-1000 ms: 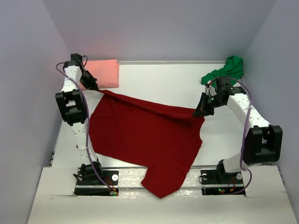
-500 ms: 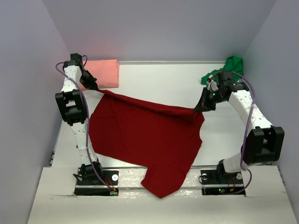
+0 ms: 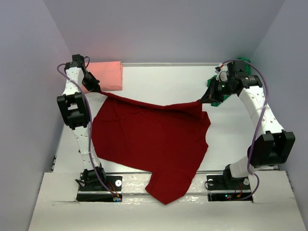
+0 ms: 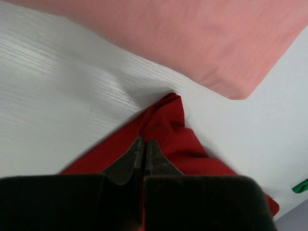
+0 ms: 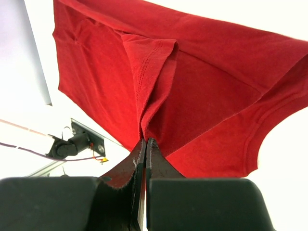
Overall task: Fold and stack the t-shirts
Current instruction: Fold the tshirt
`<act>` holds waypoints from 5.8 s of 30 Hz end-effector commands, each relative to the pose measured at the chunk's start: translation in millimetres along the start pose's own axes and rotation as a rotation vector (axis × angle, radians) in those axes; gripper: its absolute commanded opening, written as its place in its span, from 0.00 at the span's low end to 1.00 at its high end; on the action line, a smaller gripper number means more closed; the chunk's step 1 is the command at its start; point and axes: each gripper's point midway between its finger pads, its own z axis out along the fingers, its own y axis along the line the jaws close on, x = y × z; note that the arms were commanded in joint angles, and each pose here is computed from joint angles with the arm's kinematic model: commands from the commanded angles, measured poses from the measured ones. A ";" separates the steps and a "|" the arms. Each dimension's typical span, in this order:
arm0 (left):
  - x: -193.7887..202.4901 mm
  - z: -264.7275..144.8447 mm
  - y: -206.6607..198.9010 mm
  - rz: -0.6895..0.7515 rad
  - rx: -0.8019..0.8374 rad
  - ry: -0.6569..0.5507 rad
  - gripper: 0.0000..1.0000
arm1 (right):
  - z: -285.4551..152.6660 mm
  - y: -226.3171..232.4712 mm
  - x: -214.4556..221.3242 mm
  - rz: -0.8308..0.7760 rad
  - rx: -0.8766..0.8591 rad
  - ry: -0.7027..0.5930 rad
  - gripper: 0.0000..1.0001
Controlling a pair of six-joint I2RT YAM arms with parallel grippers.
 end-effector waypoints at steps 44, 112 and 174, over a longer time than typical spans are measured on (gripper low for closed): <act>3.8 -79.7 -21.6 0.044 0.071 -0.093 0.00 | -35.4 26.7 56.4 0.049 -0.081 0.126 0.00; -26.6 -47.8 -8.2 0.089 0.177 -0.225 0.87 | 46.1 -136.0 48.0 0.305 0.234 0.019 0.85; 32.6 40.8 -13.9 0.176 0.151 0.081 0.72 | 107.7 -207.0 12.2 0.347 0.322 0.030 0.00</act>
